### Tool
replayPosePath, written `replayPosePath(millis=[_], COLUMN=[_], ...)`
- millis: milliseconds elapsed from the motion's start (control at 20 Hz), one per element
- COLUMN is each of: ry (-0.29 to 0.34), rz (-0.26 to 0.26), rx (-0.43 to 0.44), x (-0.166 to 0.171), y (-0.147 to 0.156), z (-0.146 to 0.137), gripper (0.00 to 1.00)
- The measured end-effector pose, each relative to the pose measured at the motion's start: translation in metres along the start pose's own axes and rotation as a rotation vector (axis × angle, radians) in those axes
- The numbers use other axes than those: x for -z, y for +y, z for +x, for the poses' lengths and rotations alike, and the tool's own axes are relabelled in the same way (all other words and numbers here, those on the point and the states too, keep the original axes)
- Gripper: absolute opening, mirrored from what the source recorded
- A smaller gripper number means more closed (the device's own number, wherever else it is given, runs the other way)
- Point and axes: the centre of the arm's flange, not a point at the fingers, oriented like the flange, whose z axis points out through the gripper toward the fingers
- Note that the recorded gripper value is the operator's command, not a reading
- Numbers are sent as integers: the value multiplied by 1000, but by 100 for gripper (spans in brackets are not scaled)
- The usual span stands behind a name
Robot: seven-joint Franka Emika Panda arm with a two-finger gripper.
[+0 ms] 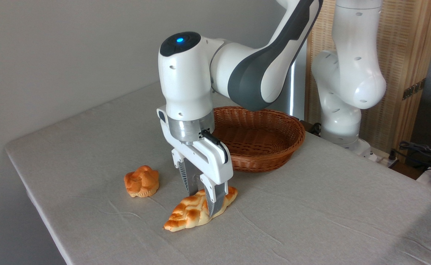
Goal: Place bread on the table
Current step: 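Open the gripper and raise it away from the loaf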
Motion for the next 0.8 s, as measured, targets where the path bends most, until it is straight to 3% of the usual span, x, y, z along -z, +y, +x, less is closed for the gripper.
replayPosePath(millis=[350,600,800], ry=[59,29,46], rz=[56,10,4], rx=[153,151,144], x=[44,139,207], y=[-14,-10,-3], z=[20,32,30], gripper=[100,100,100])
